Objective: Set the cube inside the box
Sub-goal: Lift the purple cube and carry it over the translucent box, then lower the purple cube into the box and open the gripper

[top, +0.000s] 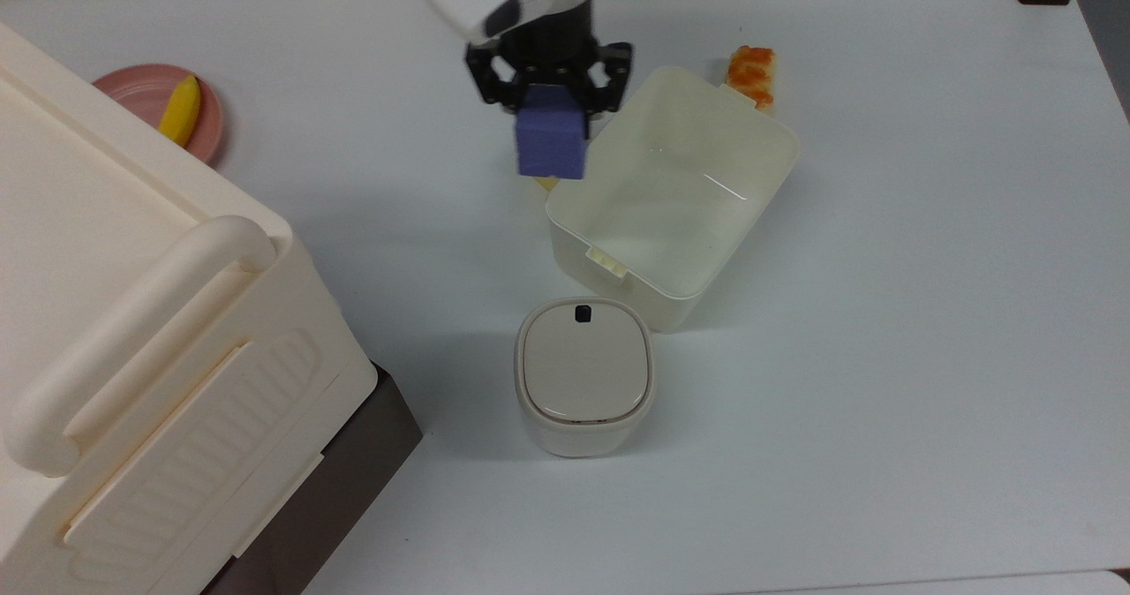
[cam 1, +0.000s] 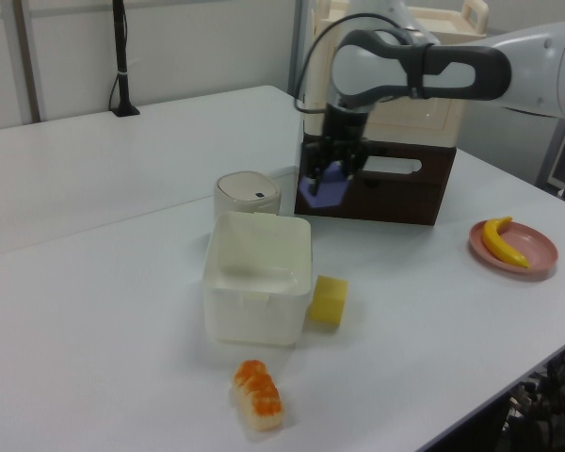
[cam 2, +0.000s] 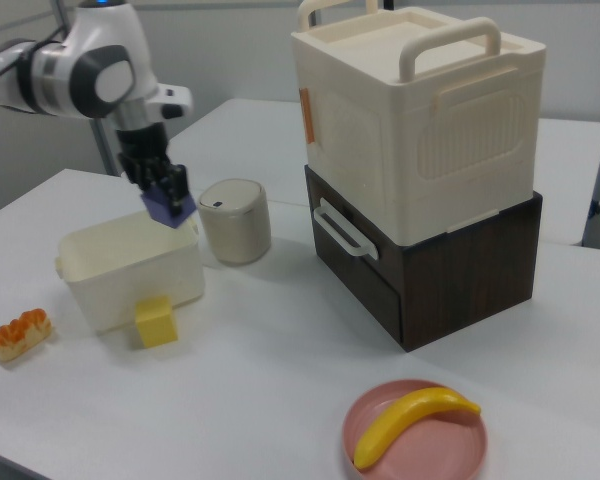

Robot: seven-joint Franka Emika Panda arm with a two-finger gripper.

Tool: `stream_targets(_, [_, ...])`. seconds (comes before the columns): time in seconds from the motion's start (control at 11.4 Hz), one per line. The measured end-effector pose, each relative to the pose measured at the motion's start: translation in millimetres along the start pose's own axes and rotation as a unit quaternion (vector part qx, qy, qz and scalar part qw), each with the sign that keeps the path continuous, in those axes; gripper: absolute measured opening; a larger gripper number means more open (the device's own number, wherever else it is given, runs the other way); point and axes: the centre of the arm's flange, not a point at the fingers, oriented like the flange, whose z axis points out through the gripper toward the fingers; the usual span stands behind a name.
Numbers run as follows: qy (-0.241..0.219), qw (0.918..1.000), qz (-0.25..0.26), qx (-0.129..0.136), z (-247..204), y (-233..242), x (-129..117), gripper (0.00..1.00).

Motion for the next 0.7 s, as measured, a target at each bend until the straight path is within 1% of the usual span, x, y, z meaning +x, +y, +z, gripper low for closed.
stream_targets(0.18, [-0.004, 1.0, -0.002, 0.003, 4.0, -57.2, -15.2, 0.6])
stream_targets(0.26, [-0.013, 0.9999, -0.007, 0.0, 15.9, -77.3, -20.8, 0.6])
stream_targets(0.44, [-0.038, 0.9991, -0.013, -0.012, 50.7, -95.5, -22.6, 0.6])
stream_targets(0.53, [-0.044, 0.9988, -0.012, -0.015, 61.2, -96.3, -21.3, 0.64])
stream_targets(0.62, [-0.046, 0.9988, -0.009, -0.017, 64.1, -95.6, -20.2, 0.77])
stream_targets(0.7, [-0.043, 0.9989, -0.008, -0.016, 62.0, -95.2, -19.1, 0.93])
